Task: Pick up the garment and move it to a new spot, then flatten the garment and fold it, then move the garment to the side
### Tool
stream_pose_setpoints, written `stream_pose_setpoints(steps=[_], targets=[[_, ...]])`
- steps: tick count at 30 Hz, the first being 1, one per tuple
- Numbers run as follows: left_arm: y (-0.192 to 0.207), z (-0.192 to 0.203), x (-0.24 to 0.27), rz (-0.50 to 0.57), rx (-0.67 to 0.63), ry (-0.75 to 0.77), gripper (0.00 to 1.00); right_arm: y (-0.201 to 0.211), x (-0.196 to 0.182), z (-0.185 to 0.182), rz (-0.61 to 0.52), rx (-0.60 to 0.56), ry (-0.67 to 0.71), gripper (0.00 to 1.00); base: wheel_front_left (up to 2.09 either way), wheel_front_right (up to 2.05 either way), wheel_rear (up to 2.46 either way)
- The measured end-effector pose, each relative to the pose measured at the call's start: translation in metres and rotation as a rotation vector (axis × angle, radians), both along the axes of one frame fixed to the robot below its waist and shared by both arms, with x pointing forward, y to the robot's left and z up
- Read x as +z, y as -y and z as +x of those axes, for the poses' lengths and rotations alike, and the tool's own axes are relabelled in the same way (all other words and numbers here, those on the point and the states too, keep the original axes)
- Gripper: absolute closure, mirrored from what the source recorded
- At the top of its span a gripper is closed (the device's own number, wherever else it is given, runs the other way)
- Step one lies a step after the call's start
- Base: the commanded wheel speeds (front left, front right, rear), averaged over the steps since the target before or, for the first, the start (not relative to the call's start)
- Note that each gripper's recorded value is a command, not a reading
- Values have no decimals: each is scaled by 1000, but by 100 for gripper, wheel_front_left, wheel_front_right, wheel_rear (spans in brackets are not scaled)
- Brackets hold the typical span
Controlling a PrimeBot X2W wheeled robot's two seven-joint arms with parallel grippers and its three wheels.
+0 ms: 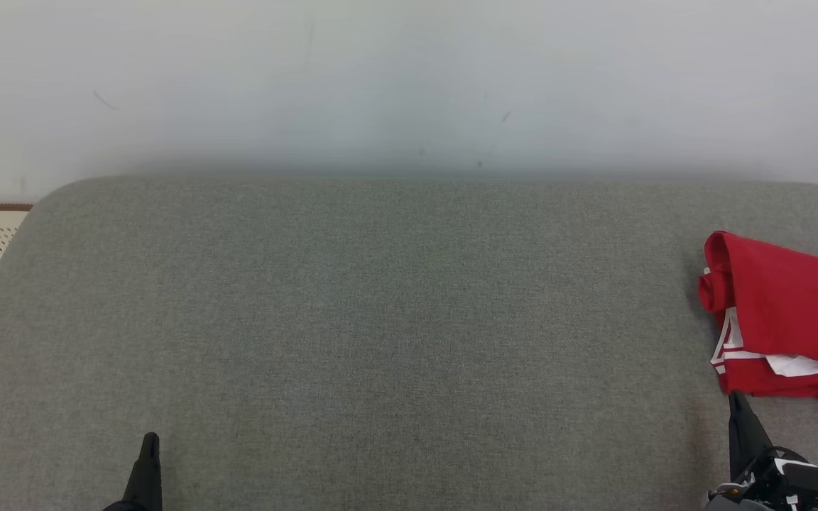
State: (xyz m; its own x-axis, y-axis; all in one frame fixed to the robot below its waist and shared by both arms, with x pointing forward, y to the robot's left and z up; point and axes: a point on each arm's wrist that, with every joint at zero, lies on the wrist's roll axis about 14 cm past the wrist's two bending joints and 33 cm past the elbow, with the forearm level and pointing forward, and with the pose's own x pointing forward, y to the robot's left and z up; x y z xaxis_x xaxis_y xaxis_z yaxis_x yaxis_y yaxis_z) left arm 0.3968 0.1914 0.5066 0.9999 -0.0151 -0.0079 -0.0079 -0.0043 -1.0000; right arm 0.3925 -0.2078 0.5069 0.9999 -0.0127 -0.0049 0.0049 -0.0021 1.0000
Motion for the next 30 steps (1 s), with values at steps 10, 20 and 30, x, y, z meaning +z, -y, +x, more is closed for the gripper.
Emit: stream_pose_setpoints(steps=[10,20,30], targets=[[0,0,0,0,0,0,100,0,0,0,0,0,0,100,0,0,0],[0,0,0,0,0,0,100,0,0,0,0,0,0,100,0,0,0],[0,0,0,0,0,0,100,0,0,0,0,0,0,100,0,0,0]])
